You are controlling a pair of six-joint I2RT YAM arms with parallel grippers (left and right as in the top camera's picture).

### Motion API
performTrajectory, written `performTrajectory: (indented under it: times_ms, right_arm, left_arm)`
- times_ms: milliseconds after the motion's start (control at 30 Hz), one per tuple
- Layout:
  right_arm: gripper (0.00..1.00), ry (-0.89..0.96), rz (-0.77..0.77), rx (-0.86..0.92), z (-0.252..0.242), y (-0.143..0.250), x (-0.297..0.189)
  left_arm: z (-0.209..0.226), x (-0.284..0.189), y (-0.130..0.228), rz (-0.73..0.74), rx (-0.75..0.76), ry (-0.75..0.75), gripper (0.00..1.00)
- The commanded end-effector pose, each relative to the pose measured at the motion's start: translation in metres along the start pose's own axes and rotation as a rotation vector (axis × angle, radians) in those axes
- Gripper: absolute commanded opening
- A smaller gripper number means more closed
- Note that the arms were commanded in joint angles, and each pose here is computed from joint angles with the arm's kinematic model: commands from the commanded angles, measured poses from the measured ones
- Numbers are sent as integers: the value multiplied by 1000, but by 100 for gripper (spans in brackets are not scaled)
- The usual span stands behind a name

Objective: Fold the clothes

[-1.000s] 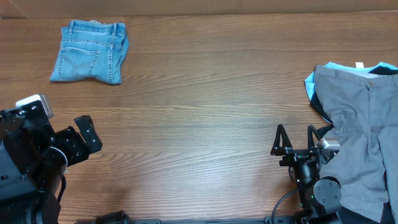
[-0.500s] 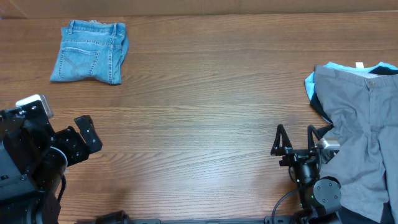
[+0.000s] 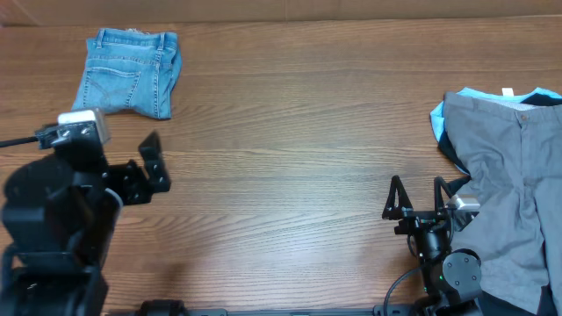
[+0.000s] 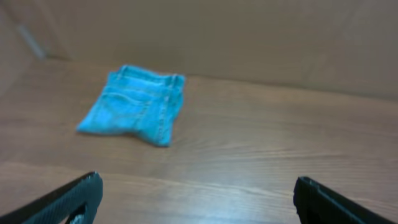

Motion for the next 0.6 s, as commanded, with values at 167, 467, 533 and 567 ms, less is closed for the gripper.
performTrajectory:
  times_ms: [167,467,533,567]
  right_arm:
    - [100,4,-7,5,-2,1,0]
    - [100,4,-7,5,-2,1,0]
    - [100,4,-7,5,-2,1,0]
    - [100,4,-7,5,-2,1,0]
  left_arm:
    - [-15,26,68,-112,26,198,100]
    - [12,21,145,-225,31,159,100]
    - [18,22,158,-257,29,144,100]
    - [21,24,164,-277,27,135,100]
Point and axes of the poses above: each gripper's point midway between its finger pads, its own x axis out along the fingers, its own z axis along the line the jaws close on, y = z × x, the point moved 1 cm from there along -x, back along the fingers, and after that the axes turned 3 degrees about -x, right-handed, at the moved point
